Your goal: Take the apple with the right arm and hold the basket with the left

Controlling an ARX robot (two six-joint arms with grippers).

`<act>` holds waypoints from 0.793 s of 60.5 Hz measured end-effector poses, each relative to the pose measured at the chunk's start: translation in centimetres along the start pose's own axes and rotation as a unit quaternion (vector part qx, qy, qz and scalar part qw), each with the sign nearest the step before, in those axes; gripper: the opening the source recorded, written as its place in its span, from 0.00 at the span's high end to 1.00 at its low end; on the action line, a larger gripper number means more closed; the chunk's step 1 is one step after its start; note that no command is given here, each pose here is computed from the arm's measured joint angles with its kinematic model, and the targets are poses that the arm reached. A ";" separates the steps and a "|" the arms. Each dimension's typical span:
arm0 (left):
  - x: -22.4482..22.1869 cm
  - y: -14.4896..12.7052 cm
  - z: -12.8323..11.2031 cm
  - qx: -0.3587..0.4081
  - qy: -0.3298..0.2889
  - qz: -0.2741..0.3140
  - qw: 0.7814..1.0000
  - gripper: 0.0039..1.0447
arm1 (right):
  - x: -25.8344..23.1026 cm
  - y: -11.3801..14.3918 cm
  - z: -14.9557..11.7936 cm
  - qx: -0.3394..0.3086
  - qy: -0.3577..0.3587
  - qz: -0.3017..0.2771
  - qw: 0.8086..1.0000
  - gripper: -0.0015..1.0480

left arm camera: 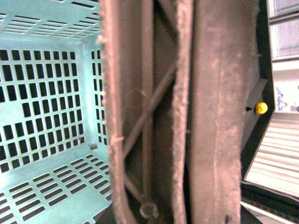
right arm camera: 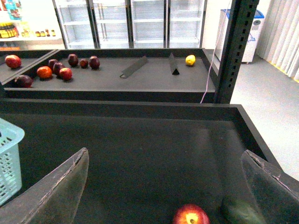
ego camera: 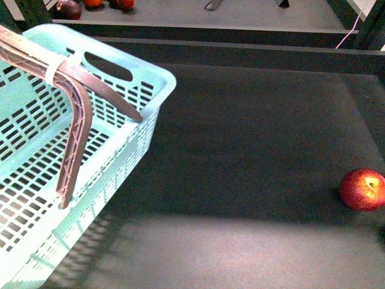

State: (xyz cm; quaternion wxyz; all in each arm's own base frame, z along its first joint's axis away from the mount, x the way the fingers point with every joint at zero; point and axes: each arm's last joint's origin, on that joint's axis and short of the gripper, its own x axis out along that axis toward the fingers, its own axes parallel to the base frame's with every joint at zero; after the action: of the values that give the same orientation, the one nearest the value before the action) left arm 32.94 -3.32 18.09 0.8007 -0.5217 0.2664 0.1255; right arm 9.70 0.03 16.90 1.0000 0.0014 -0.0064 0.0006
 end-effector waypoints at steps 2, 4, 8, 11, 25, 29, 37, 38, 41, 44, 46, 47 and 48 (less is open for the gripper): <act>-0.5 -0.9 -0.6 0.012 0.009 -0.011 1.000 0.86 | 0.0 0.0 0.0 0.000 0.000 0.000 1.000 0.08; -0.9 -2.1 -1.4 0.024 0.019 -0.027 0.999 0.86 | 0.0 0.0 0.0 0.000 0.000 0.000 1.000 0.08; -1.6 -4.3 -3.3 0.047 0.044 -0.055 0.996 0.86 | 0.0 0.0 0.0 0.000 0.000 0.000 1.000 0.08; -2.1 -6.0 -5.0 0.063 0.067 -0.074 0.993 0.86 | 0.0 0.0 0.0 0.000 0.000 0.000 1.000 0.08; -4.4 -10.3 -10.4 0.113 0.135 -0.123 0.977 0.86 | 0.0 0.0 0.0 0.000 0.000 0.000 1.000 0.08; -5.1 -11.2 -11.7 0.127 0.149 -0.139 0.971 0.86 | 0.0 0.0 0.0 0.000 0.000 0.000 1.000 0.08; -6.2 -12.7 -13.7 0.153 0.171 -0.161 0.960 0.86 | 0.0 0.0 0.0 0.000 0.000 0.000 1.000 0.08; -6.2 -12.8 -13.9 0.155 0.172 -0.163 0.959 0.86 | 0.0 0.0 0.0 0.000 0.000 0.000 1.000 0.08; -6.5 -13.1 -14.4 0.163 0.178 -0.168 0.956 0.86 | 0.0 0.0 0.0 0.000 0.000 0.000 1.000 0.08; -6.8 -13.5 -15.1 0.171 0.185 -0.175 0.952 0.86 | 0.0 0.0 0.0 0.000 0.000 0.000 1.000 0.08; -7.0 -13.7 -15.4 0.175 0.190 -0.178 0.950 0.86 | 0.0 0.0 0.0 0.000 0.000 0.000 1.000 0.08; -7.0 -13.8 -15.5 0.177 0.191 -0.179 0.949 0.86 | 0.0 0.0 0.0 0.000 0.000 0.000 1.000 0.08; -7.1 -13.9 -15.7 0.180 0.193 -0.181 0.947 0.86 | 0.0 0.0 0.0 0.000 0.000 0.000 1.000 0.08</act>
State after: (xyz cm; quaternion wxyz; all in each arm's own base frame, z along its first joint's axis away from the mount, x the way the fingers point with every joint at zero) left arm 29.03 -22.83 27.78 0.8237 -0.4230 0.3348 -0.1747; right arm 9.70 0.03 16.90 1.0000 0.0013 -0.0064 0.0006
